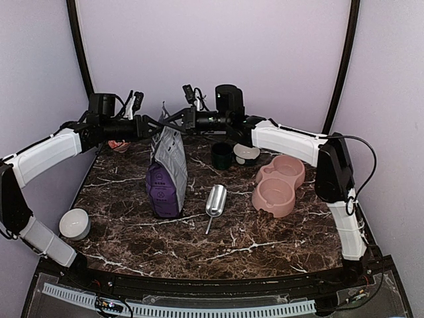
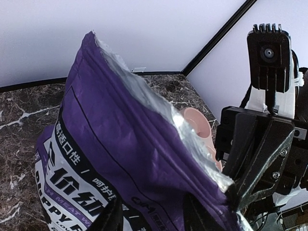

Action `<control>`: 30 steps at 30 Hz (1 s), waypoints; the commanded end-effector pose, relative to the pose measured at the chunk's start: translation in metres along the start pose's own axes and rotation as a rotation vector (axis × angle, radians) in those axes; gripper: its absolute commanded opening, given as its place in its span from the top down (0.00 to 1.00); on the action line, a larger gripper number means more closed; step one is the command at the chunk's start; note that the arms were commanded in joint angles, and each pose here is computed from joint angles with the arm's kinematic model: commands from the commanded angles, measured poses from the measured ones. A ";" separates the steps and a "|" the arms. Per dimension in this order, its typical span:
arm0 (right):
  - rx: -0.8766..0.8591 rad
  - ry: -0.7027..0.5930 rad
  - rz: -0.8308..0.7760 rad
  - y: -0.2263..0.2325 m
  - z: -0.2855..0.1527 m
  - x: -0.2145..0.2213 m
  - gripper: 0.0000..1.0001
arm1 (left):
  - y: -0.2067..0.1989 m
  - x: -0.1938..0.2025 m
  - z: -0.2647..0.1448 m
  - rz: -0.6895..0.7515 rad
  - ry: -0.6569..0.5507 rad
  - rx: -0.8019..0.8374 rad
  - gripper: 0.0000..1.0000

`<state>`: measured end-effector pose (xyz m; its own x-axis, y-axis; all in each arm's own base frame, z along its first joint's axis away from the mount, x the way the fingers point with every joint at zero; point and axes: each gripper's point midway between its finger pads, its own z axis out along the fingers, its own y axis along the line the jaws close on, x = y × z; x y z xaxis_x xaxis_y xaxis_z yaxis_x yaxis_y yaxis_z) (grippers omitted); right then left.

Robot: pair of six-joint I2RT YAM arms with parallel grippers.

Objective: Serve the pet food
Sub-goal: Open the pet food bag at the center of the board.

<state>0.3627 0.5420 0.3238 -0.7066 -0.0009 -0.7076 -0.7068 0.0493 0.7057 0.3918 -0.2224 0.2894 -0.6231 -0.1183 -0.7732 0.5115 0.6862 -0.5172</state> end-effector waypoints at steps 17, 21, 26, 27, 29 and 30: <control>0.007 0.150 0.063 -0.035 -0.027 0.079 1.00 | -0.030 0.036 0.032 0.001 0.072 0.108 0.57; 0.001 0.190 0.062 -0.022 -0.025 0.103 1.00 | -0.030 0.030 0.019 0.027 0.057 0.057 0.56; -0.009 0.214 0.062 -0.010 -0.020 0.120 1.00 | -0.038 0.021 0.007 0.038 0.029 0.053 0.50; -0.014 0.211 0.063 -0.008 -0.019 0.120 1.00 | -0.039 0.020 0.006 0.040 0.031 0.053 0.49; -0.034 0.206 0.050 0.002 -0.016 0.117 1.00 | -0.039 0.020 0.004 0.040 0.038 0.047 0.48; -0.043 0.207 0.044 0.007 -0.013 0.117 1.00 | -0.040 0.020 0.003 0.041 0.039 0.048 0.47</control>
<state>0.3311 0.5094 0.2564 -0.7113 -0.0696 -0.6994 -0.7027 0.0875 0.7060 0.3760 -0.2513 0.2767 -0.6371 -0.0800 -0.7666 0.5293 0.6776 -0.5106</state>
